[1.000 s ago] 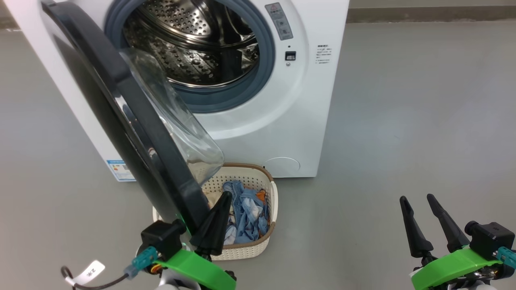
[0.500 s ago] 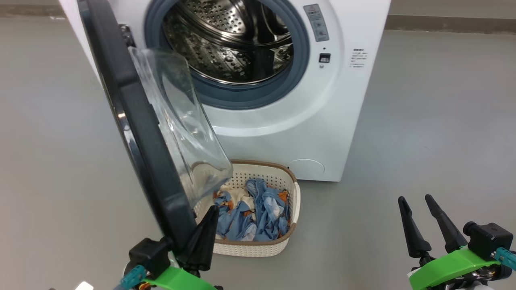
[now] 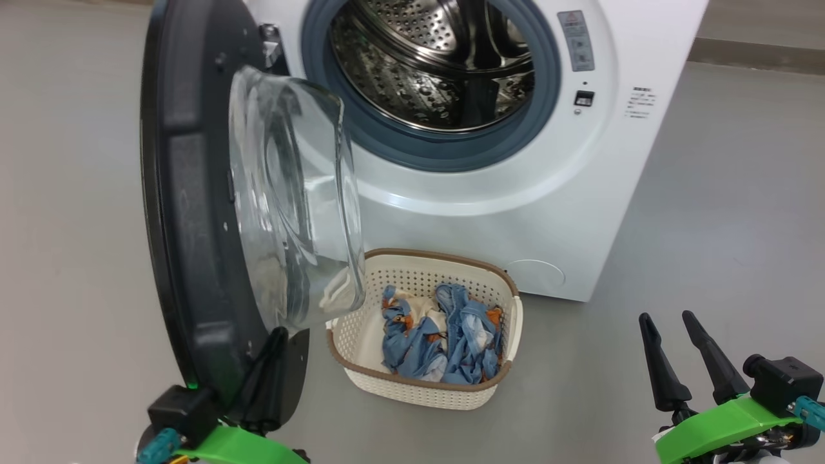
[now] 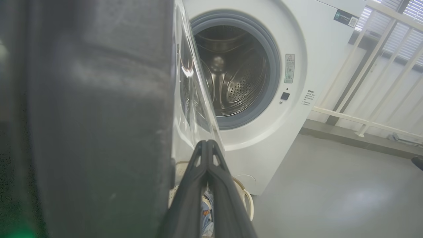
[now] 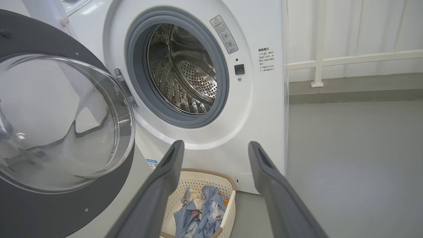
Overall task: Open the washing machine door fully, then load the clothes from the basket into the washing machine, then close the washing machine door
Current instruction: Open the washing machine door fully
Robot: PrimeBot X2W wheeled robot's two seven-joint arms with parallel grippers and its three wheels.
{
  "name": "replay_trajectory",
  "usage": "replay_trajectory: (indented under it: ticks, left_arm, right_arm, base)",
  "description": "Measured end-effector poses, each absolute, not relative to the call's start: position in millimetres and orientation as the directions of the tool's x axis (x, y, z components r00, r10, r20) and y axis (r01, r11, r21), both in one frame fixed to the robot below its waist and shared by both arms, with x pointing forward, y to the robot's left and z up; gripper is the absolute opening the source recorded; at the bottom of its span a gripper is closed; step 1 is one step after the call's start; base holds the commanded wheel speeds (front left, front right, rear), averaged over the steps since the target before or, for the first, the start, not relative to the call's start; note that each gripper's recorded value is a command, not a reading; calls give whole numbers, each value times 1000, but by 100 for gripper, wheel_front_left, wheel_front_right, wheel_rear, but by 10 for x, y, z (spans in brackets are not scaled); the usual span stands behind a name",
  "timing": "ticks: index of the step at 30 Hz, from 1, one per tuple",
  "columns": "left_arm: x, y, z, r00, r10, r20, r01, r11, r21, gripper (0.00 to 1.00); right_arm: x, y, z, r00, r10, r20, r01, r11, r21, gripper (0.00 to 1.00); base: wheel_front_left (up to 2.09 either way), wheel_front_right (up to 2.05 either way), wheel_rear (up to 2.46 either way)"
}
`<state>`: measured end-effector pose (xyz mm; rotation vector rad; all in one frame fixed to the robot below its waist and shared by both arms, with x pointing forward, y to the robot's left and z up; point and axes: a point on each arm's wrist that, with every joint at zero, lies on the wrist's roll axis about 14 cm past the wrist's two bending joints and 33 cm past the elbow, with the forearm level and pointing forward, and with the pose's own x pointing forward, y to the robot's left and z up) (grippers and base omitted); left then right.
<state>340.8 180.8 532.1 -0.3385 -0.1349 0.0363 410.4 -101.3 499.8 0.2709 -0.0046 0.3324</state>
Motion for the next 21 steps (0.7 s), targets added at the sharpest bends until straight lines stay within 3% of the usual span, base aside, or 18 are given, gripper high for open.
replay_trajectory:
  ticks: [16, 21]
  left_arm:
    - [3174, 2779, 5214, 965, 263, 7, -251, 929, -273, 0]
    - [3124, 3169, 5153, 941, 336, -48, -339, 920, -197, 0]
  right_arm:
    - [4190, -680, 4965, 919, 392, 44, -388, 878, 282, 100]
    - [4215, -575, 4920, 909, 416, 34, -407, 866, 289, 100]
  base:
    - [0, 0, 0]
    - [0, 0, 0]
